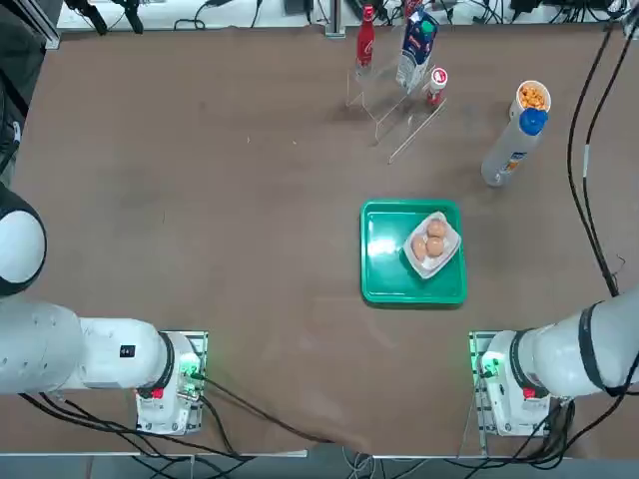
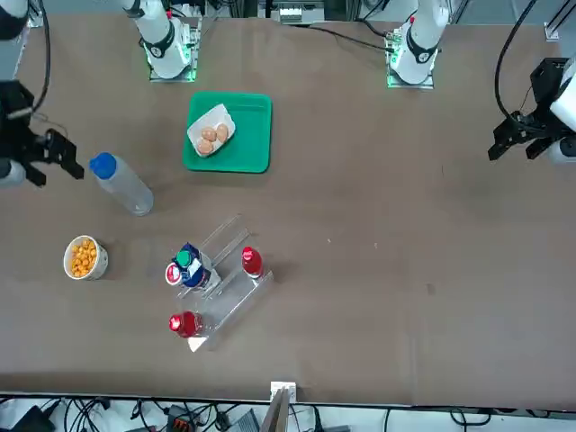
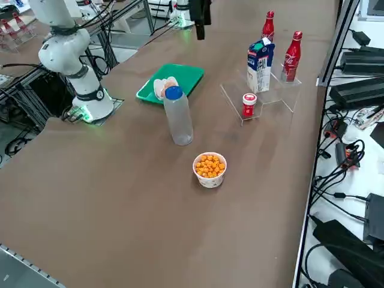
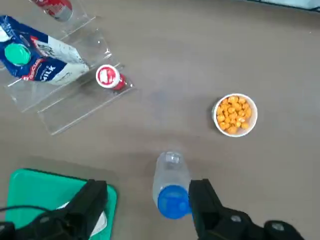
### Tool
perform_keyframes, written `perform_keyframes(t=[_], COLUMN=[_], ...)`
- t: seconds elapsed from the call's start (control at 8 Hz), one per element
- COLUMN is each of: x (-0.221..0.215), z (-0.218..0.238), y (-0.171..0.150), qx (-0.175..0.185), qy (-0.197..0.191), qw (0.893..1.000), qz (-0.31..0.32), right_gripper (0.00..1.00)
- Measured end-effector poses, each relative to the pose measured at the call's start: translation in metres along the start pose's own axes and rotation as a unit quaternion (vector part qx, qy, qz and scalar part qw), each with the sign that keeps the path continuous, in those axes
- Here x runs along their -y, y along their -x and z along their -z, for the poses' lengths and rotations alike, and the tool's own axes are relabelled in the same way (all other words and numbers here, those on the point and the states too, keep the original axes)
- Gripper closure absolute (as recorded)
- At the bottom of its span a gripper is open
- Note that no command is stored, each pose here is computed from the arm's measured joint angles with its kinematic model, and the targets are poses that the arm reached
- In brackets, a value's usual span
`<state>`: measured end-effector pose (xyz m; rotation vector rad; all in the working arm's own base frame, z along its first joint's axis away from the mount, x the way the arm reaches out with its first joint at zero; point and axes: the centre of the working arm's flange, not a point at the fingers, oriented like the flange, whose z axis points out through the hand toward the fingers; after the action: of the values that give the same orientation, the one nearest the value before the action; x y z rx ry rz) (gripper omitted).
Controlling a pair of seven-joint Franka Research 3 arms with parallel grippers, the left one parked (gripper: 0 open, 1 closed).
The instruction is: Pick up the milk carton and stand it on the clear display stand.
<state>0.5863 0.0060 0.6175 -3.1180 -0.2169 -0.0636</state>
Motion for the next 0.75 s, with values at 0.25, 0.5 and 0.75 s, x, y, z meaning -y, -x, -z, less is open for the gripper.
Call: perform_keyframes(t=[0.25, 0.5, 0.75], x=[-0.006, -0.002, 0.004], z=[0.002, 0.008, 0.013], y=[0.022, 0.040, 0.049], qx=[0.005, 0.004, 0.001], qy=[-0.008, -0.008, -0.006], qw=[1.000, 1.000, 1.000], qz=[-0.015, -0.018, -0.016], right_gripper=[0.00, 0.00, 0.00])
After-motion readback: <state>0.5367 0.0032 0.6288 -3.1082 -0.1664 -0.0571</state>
